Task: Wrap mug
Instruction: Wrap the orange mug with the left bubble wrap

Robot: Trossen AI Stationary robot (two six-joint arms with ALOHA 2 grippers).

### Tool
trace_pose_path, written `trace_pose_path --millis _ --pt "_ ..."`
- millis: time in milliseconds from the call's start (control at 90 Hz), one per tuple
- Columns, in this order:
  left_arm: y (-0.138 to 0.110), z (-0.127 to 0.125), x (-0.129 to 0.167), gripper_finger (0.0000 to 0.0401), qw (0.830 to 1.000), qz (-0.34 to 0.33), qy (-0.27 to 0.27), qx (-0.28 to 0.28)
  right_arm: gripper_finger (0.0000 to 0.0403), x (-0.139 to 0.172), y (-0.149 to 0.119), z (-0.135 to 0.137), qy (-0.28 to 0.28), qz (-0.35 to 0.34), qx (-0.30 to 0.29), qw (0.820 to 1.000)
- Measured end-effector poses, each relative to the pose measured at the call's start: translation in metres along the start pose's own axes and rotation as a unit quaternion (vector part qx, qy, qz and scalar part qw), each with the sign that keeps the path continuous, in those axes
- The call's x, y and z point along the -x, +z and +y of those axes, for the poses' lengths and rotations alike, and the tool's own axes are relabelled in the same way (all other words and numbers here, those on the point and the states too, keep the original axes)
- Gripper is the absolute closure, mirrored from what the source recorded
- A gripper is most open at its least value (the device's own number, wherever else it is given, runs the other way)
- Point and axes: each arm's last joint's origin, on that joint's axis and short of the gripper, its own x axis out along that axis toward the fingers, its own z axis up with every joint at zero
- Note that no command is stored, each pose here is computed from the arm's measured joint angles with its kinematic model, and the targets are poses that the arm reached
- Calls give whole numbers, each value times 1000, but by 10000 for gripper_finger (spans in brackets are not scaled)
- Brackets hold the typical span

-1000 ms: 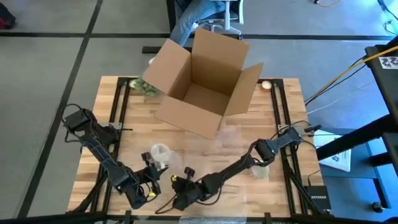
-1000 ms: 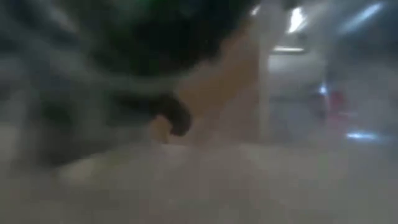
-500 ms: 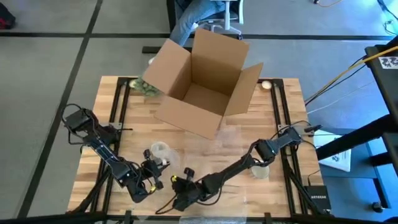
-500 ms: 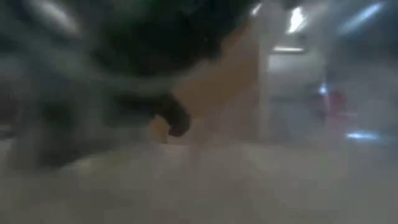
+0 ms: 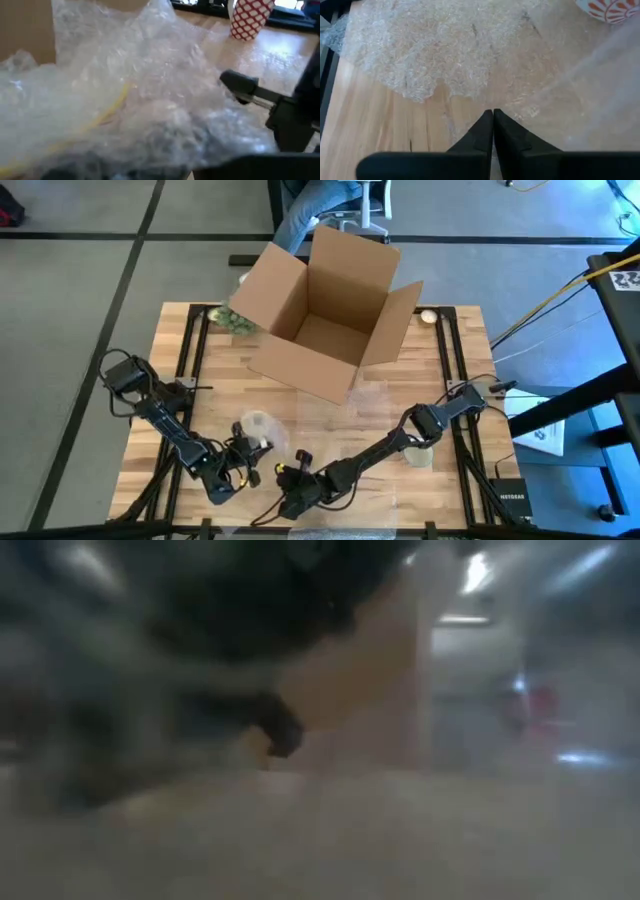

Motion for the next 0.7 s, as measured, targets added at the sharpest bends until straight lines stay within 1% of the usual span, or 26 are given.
trace_pose_path --millis 89,167,356,489,600,700 --pt "1 -3 0 385 1000 3 -13 -23 402 0 0 0 0 0 1 1000" --pt "3 -8 0 371 999 18 -35 -36 402 0 0 0 0 0 0 1000" --pt "9 -19 3 311 992 55 -92 -69 402 0 0 0 5 2 0 1000" --pt "15 -21 13 278 989 56 -115 -72 402 0 1 0 10 6 -1 1000" --pt "23 -21 24 266 985 59 -141 -83 402 0 1 1 15 8 -1 1000" --pt "30 -18 34 265 984 56 -147 -87 402 0 1 1 20 10 -3 1000"
